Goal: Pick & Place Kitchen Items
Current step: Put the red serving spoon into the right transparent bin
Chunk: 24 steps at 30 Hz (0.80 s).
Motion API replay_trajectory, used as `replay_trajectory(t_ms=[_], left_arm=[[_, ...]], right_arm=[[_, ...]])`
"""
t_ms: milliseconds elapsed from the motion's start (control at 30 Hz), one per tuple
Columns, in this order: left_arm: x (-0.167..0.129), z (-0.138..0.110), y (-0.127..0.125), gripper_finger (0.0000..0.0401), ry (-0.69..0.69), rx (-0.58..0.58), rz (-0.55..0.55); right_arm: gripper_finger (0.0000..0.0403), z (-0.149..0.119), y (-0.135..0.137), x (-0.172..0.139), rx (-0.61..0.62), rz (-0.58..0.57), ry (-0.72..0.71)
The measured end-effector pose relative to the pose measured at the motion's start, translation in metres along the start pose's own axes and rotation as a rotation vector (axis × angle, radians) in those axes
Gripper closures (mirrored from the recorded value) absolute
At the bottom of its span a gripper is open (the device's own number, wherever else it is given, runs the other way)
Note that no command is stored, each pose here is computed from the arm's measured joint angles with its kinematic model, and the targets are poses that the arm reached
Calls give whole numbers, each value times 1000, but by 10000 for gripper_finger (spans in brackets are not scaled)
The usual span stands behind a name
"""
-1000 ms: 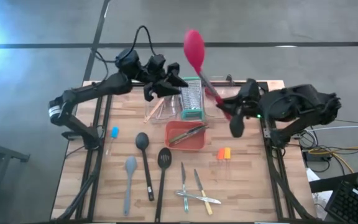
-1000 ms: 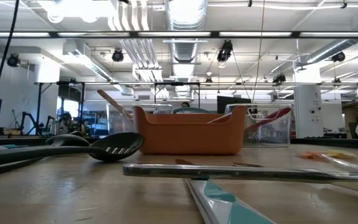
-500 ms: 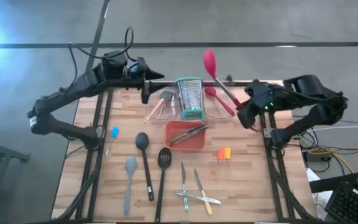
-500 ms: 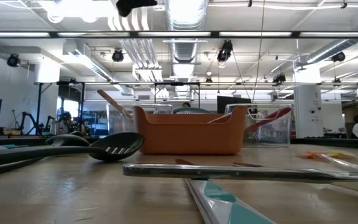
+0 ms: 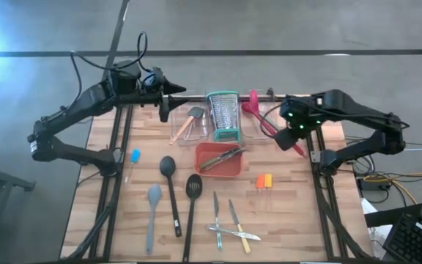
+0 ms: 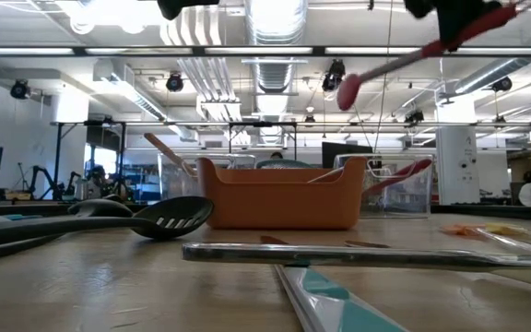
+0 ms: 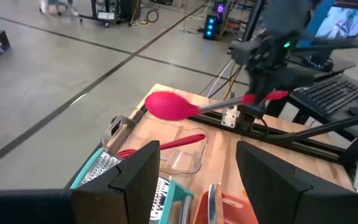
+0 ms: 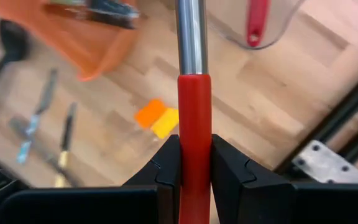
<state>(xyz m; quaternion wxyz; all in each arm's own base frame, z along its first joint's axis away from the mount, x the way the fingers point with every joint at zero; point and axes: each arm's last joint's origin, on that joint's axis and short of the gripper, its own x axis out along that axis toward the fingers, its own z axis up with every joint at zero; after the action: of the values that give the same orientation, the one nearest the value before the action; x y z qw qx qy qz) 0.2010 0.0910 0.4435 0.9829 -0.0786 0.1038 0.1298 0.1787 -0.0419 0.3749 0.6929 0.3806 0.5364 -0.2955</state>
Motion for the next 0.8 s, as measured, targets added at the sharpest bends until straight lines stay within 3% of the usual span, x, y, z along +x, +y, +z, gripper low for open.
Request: replay_trajectory(t_ms=[200,500,800], left_arm=[[0,0,0,183,0,-64,0],[0,0,0,183,0,-72,0],[0,0,0,183,1,-75,-2]], right_arm=[[358,27,-14,34,38,-26,105],[358,75,-34,82,46,-10,182],[358,100,-52,125,40,10,233]])
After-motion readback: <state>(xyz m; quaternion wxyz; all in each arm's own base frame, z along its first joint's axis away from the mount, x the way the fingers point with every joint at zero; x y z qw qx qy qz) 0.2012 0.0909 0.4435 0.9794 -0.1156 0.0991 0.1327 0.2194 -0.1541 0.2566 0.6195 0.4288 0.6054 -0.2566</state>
